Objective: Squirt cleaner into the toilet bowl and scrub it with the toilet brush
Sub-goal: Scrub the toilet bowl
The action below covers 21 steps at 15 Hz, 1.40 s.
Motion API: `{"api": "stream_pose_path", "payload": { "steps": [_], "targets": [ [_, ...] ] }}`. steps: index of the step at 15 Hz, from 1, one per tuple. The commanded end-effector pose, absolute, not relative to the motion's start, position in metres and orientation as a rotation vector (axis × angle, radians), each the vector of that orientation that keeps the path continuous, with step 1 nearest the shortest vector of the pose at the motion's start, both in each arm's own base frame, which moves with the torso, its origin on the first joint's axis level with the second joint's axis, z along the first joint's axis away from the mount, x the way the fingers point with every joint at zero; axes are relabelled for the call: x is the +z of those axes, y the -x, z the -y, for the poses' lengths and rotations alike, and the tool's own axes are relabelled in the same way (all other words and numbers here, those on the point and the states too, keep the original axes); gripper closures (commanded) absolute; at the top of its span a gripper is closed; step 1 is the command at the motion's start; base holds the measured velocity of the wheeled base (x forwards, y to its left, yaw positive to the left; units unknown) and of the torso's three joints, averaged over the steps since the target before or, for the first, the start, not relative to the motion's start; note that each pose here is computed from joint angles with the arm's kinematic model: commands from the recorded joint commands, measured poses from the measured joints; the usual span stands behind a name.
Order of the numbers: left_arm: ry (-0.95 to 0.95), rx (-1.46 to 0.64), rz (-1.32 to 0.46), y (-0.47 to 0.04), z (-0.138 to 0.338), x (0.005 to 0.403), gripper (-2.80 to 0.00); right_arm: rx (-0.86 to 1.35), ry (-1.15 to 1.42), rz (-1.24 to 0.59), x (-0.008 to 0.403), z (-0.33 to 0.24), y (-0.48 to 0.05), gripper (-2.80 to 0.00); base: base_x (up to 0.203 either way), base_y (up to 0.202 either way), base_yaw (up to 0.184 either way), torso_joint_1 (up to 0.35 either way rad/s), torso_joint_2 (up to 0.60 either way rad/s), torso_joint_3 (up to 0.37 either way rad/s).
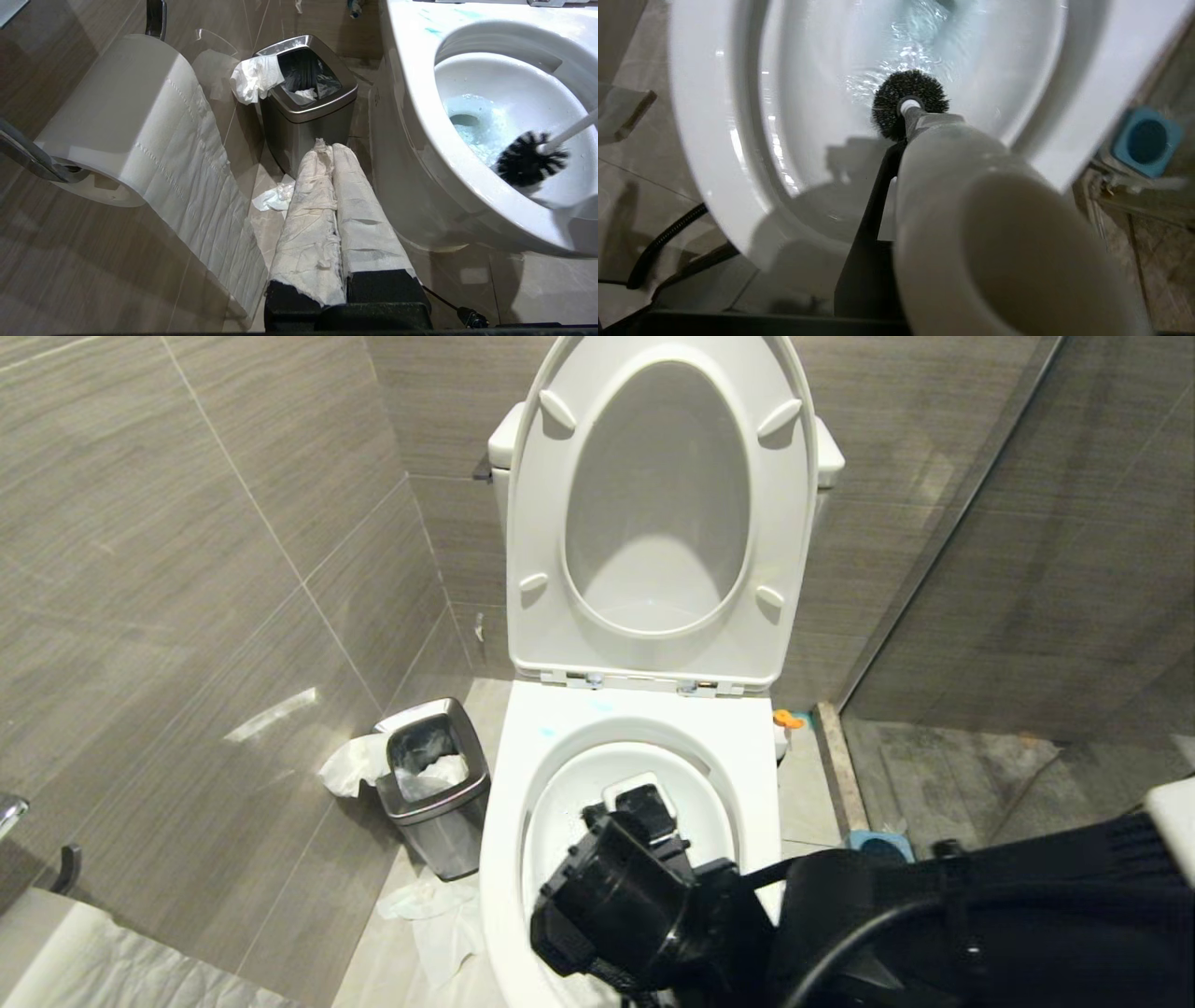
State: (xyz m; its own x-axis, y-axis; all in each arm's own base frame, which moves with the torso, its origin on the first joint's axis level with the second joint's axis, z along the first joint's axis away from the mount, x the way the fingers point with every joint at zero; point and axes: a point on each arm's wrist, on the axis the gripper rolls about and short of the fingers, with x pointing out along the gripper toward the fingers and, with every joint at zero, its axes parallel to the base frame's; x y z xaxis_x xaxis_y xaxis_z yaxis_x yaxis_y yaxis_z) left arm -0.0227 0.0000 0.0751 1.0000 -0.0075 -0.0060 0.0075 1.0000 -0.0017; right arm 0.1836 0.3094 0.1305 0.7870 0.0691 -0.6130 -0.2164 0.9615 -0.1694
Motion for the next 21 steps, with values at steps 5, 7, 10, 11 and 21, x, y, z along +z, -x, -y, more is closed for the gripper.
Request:
{"api": "stream_pose_path", "payload": {
  "steps": [5,7,10,11,21],
  "targets": [
    [0.002,-0.008,-0.008,0.023,0.000,0.075,0.00,-0.014,0.157,-0.595,0.166,-0.246,-0.215,0.00,0.000,0.000,0.000,0.000,0.00,0.000],
    [0.002,-0.008,-0.008,0.023,0.000,0.075,0.00,-0.042,0.140,-0.561,0.168,-0.246,-0.240,0.00,0.000,0.000,0.000,0.000,0.00,0.000],
    [0.002,-0.008,-0.009,0.022,0.000,0.075,0.00,-0.051,0.113,-0.509,0.165,-0.261,-0.274,0.00,0.000,0.000,0.000,0.000,0.00,0.000],
    [0.002,-0.008,-0.009,0.022,0.000,0.075,0.00,-0.046,0.101,-0.491,0.167,-0.267,-0.282,0.00,0.000,0.000,0.000,0.000,0.00,0.000],
    [0.002,-0.008,-0.008,0.023,0.000,0.075,0.00,0.140,0.232,-0.620,0.190,-0.254,-0.269,0.00,0.000,0.000,0.000,0.000,0.00,0.000]
  ]
}}
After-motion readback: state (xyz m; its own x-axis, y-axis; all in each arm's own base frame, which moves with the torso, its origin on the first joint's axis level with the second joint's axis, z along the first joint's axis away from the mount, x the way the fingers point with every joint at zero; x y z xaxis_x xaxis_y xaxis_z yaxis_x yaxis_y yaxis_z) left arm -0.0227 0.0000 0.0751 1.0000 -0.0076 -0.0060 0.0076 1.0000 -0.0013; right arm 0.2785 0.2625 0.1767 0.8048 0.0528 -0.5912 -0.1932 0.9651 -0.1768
